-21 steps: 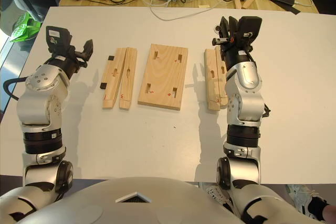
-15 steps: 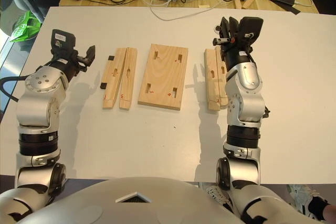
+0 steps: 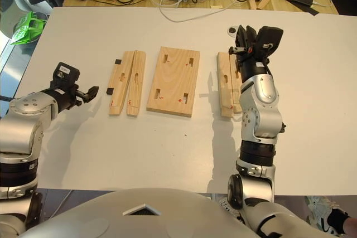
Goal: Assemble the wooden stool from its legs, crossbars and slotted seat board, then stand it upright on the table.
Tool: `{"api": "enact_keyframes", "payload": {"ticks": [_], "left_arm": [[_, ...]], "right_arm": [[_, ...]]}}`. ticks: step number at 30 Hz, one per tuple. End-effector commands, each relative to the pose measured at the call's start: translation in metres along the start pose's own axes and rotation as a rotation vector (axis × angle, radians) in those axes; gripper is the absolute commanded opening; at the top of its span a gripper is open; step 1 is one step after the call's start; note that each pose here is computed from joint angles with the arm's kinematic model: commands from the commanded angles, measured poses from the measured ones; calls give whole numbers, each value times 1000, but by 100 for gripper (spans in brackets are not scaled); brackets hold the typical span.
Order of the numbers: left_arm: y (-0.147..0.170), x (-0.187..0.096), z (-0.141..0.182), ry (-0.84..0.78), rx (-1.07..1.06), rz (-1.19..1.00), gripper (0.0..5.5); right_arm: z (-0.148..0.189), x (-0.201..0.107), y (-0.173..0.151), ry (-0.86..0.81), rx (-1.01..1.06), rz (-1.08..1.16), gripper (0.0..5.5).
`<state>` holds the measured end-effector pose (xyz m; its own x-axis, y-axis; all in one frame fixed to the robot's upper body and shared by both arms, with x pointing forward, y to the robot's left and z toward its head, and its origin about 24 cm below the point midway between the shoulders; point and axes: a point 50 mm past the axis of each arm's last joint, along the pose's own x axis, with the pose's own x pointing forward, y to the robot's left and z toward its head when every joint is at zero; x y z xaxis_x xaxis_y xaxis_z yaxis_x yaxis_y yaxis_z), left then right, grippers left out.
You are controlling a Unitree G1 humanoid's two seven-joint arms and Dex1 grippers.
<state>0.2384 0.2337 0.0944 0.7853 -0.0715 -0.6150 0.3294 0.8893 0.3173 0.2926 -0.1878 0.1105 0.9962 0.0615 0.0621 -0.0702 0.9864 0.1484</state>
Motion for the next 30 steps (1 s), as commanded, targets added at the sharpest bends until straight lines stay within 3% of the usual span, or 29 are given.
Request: {"api": "enact_keyframes", "payload": {"ticks": [1, 8, 30], "left_arm": [[-4, 2, -12, 60, 40, -22, 369], [-23, 8, -25, 98, 17, -76, 369], [-36, 23, -7, 68, -30, -160, 369]], "right_arm": [[3, 0, -1, -6, 16, -14, 92], [3, -1, -2, -13, 26, -28, 92], [5, 4, 1, -30, 32, -31, 92]]}}
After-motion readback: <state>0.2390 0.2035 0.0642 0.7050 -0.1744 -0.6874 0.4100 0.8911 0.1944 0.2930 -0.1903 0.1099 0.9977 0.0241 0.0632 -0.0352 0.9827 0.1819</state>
